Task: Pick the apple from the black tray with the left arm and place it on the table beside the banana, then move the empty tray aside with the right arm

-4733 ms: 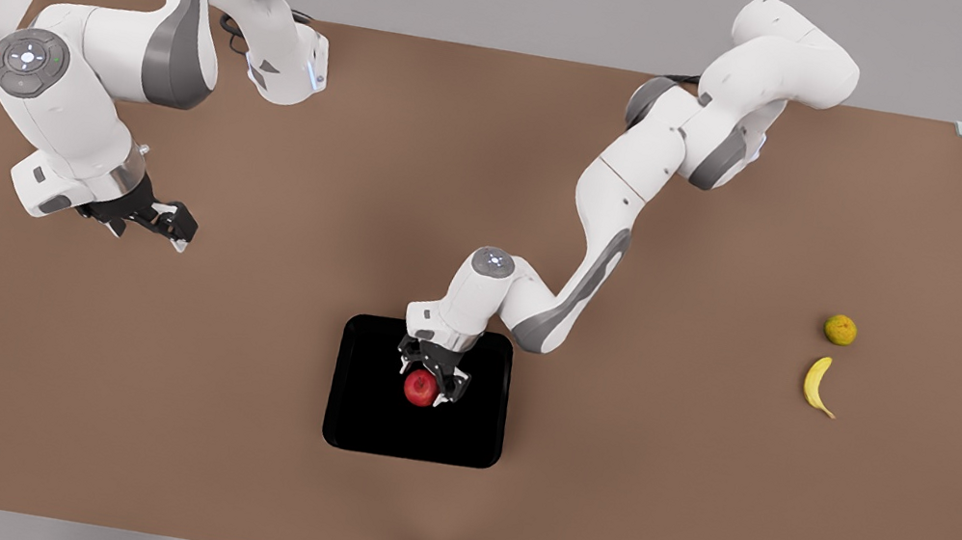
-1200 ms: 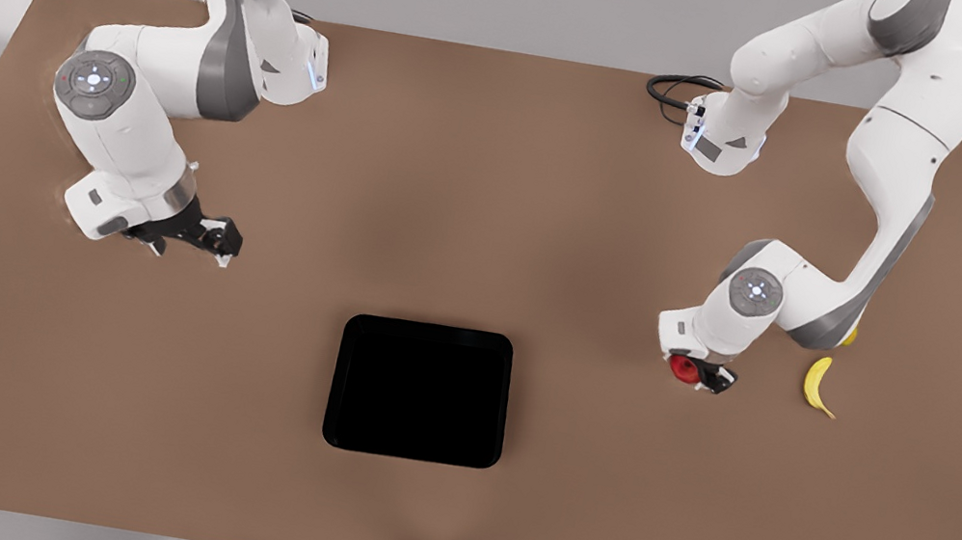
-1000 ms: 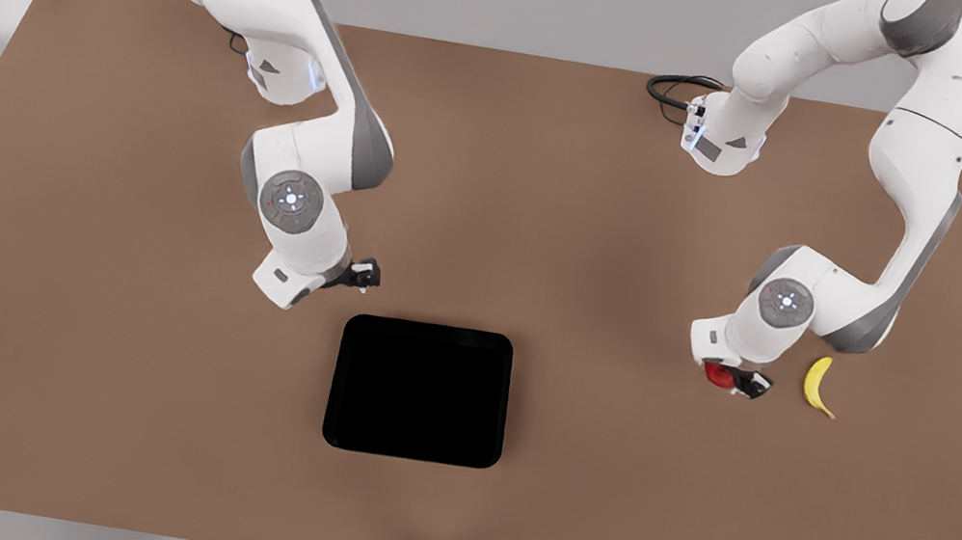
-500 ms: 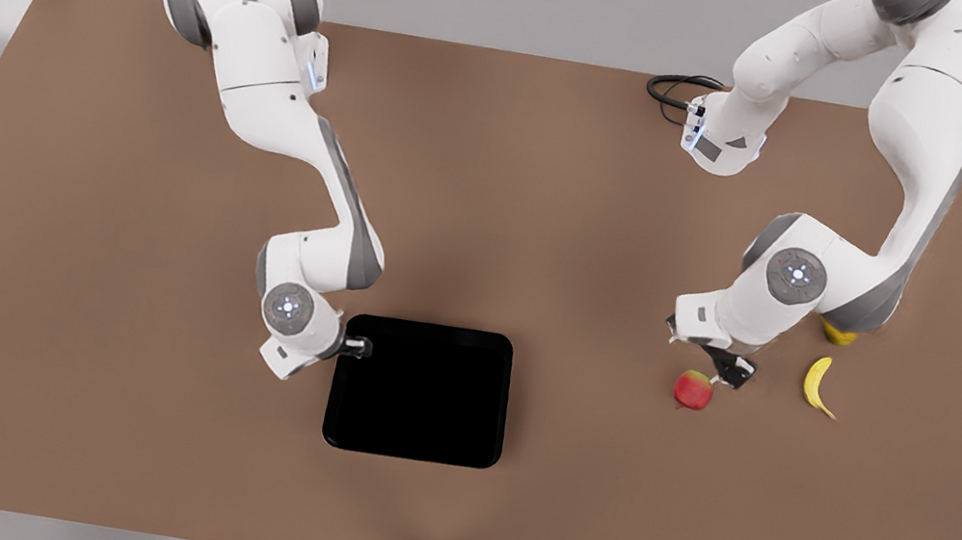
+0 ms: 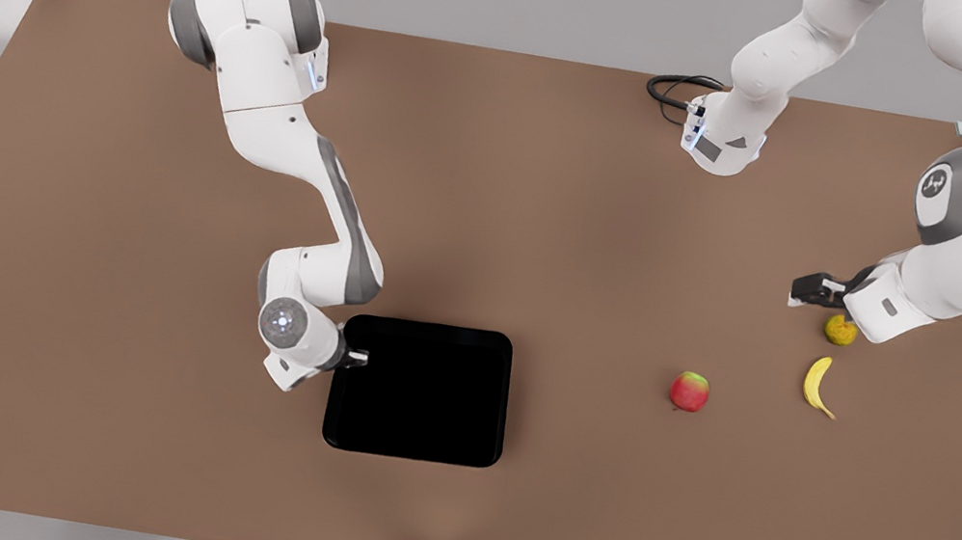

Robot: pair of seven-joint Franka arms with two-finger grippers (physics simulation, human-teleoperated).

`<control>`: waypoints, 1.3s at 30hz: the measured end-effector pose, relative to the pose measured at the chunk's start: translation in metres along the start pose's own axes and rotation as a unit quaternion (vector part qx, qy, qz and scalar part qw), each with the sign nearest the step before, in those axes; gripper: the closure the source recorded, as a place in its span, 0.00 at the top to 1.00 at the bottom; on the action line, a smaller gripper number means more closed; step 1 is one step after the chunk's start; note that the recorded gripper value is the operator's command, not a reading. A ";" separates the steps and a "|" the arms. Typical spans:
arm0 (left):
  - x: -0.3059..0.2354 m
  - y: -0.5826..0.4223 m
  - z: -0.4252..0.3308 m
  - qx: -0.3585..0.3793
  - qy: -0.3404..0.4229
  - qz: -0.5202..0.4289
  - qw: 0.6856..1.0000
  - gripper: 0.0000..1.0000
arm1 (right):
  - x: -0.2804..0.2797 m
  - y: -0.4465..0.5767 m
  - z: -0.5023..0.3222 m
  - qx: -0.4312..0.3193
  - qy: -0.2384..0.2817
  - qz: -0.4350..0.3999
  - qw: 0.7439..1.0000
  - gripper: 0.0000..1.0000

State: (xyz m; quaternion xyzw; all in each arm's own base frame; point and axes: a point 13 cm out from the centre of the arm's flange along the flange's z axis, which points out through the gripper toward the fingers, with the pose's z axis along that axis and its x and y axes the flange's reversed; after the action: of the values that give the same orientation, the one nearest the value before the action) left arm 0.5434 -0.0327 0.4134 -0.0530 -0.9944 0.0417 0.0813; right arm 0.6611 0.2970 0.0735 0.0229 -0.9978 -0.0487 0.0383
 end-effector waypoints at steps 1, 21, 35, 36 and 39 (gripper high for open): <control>0.000 -0.015 0.005 -0.011 0.007 0.006 1.000 1.00 | 0.000 0.001 -0.001 0.000 -0.001 -0.003 1.000 0.00; 0.003 -0.053 0.011 -0.024 0.021 -0.046 0.998 1.00 | -0.001 -0.381 -0.254 0.004 0.025 0.073 0.997 0.00; 0.002 -0.055 0.013 -0.026 0.022 -0.066 0.997 1.00 | 0.018 -0.491 -0.109 0.007 0.096 -0.053 0.994 0.00; 0.002 -0.056 0.013 -0.026 0.023 -0.066 0.997 1.00 | 0.016 -0.493 -0.103 0.008 0.093 -0.062 0.994 0.00; 0.000 -0.069 0.018 -0.027 0.022 -0.065 0.997 1.00 | 0.009 -0.496 -0.094 0.011 0.082 -0.087 0.993 0.05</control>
State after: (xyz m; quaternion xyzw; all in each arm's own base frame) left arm 0.5338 -0.1026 0.4016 0.0086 -0.9945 0.0083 0.1045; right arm 0.6809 -0.2052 0.1189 0.1137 -0.9861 -0.0383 0.1153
